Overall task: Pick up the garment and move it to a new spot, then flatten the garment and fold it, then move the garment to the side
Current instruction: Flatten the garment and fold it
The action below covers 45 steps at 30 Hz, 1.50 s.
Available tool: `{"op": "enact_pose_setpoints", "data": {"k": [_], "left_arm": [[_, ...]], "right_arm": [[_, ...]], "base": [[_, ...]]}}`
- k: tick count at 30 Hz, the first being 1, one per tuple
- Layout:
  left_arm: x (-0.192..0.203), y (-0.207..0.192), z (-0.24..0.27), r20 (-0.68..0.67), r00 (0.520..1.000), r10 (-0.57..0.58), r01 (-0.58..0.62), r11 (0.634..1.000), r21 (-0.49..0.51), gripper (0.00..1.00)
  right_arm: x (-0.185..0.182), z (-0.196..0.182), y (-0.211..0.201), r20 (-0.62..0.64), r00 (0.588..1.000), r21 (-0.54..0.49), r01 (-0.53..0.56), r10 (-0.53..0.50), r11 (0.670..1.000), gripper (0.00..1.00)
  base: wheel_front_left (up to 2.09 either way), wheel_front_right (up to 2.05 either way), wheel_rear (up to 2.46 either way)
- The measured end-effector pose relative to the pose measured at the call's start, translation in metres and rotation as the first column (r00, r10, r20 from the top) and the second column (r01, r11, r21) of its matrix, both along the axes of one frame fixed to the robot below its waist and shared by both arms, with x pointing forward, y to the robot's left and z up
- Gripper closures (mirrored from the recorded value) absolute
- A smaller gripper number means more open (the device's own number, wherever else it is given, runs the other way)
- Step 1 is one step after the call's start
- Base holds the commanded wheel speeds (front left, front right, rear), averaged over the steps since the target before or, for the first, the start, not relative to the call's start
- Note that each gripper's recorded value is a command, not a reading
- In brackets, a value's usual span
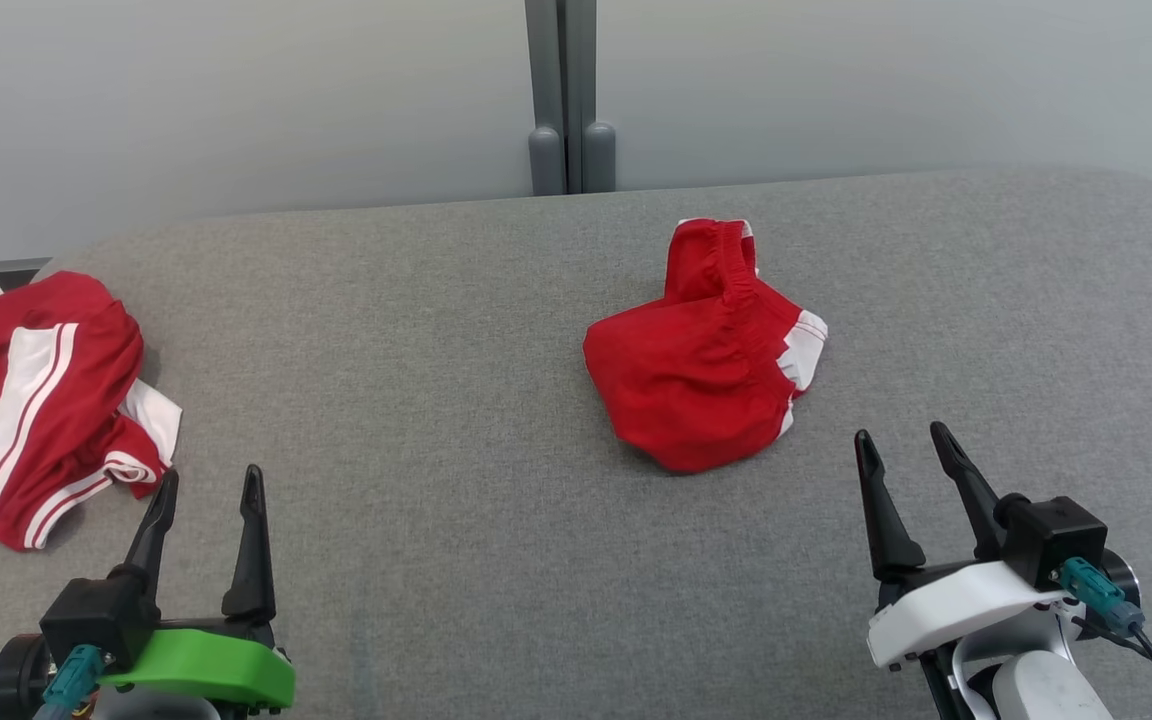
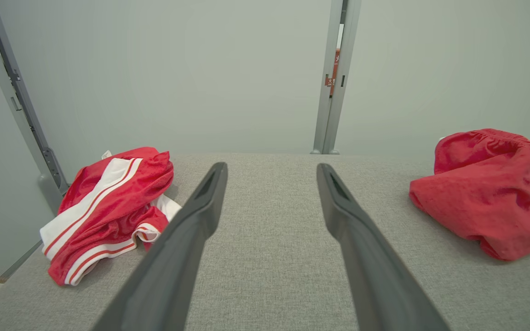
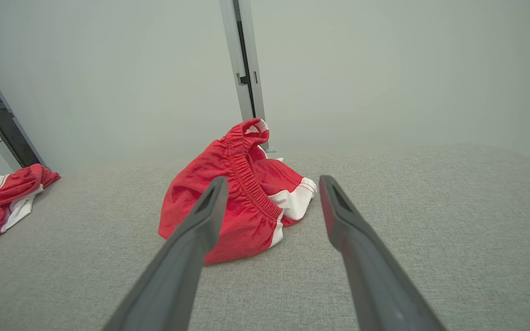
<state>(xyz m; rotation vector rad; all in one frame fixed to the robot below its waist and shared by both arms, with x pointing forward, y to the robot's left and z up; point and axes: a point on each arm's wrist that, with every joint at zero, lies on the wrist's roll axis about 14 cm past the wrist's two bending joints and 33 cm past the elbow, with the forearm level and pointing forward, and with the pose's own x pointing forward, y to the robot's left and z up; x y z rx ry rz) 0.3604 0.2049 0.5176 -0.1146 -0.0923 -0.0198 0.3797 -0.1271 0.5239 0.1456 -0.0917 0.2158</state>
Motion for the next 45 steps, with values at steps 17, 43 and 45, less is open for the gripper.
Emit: {"op": "enact_pose_setpoints", "data": {"k": [17,43,45], "left_arm": [[-0.004,0.002,-0.002,-0.005,1.0,-0.011,0.011,1.0,0.001,0.0],[-0.003,0.001,-0.01,-0.028,1.0,0.003,-0.003,1.0,-0.004,0.0],[0.0,0.001,-0.01,-0.028,1.0,0.006,-0.006,1.0,-0.006,0.0]], "right_arm": [[0.001,-0.003,0.0,-0.009,1.0,0.002,0.0,0.0,1.0,0.0],[0.03,0.0,0.001,-0.019,0.999,-0.081,-0.033,0.032,0.996,0.0],[0.04,-0.001,0.002,-0.028,0.999,-0.097,-0.04,0.038,0.994,0.0]], "base": [[0.0,0.0,0.0],[0.0,0.0,0.0],[0.0,0.0,0.0]]}}
